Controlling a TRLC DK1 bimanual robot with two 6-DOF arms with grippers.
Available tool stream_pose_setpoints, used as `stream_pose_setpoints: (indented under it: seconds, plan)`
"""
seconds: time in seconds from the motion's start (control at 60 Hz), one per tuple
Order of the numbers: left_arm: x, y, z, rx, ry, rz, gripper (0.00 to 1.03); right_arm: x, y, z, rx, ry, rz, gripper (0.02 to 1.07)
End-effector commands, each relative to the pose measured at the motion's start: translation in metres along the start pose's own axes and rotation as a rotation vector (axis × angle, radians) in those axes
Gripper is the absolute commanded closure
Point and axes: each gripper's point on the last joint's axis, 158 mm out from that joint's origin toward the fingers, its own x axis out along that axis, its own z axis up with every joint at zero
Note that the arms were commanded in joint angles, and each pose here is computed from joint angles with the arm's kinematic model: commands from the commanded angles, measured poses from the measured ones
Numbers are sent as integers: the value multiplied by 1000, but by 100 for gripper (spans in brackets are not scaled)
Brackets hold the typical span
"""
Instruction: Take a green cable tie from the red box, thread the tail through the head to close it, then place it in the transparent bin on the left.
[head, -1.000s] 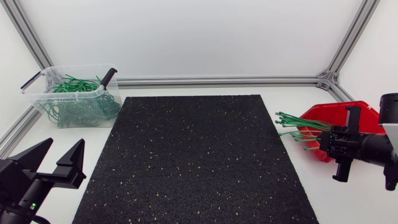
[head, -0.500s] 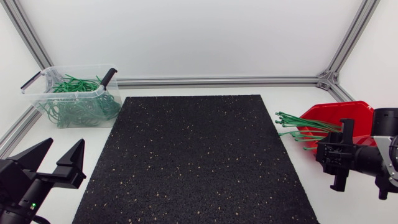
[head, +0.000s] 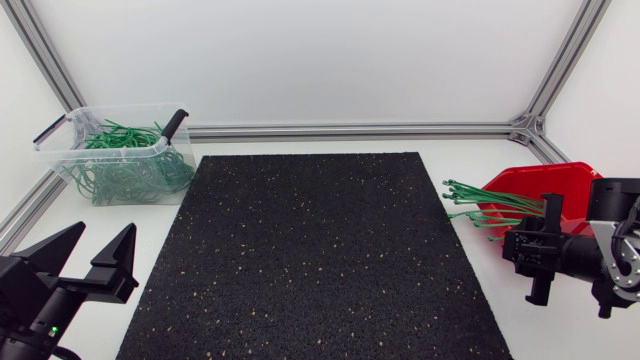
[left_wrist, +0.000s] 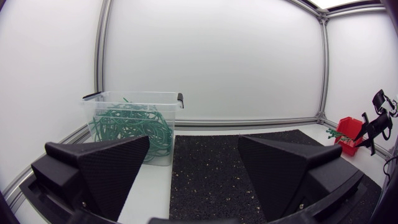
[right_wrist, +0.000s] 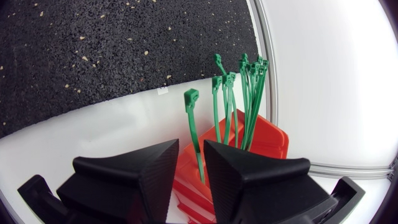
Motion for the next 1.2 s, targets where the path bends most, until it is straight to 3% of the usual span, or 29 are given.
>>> stream_pose_setpoints:
  seconds: [0.0,0.1,0.35,0.617,0.933,1.183]
  plan:
    - [2,-1,-27,2,74,-6,4,3,9,-4,-17,11,18,94]
    - [2,-2,-27,2,74,-8,4,3,6,-6,-15,18,12,101]
    - [2,-2,-27,2,74,-9,4,-14,-21,-6,10,17,-29,101]
    - [2,-2,-27,2,74,-11,4,-50,-59,15,163,-99,38,101]
    - [2,-3,-27,2,74,-12,4,-105,-73,62,325,-279,248,101]
    - [2,-3,-27,1,74,-11,4,-139,-57,121,406,-398,465,101]
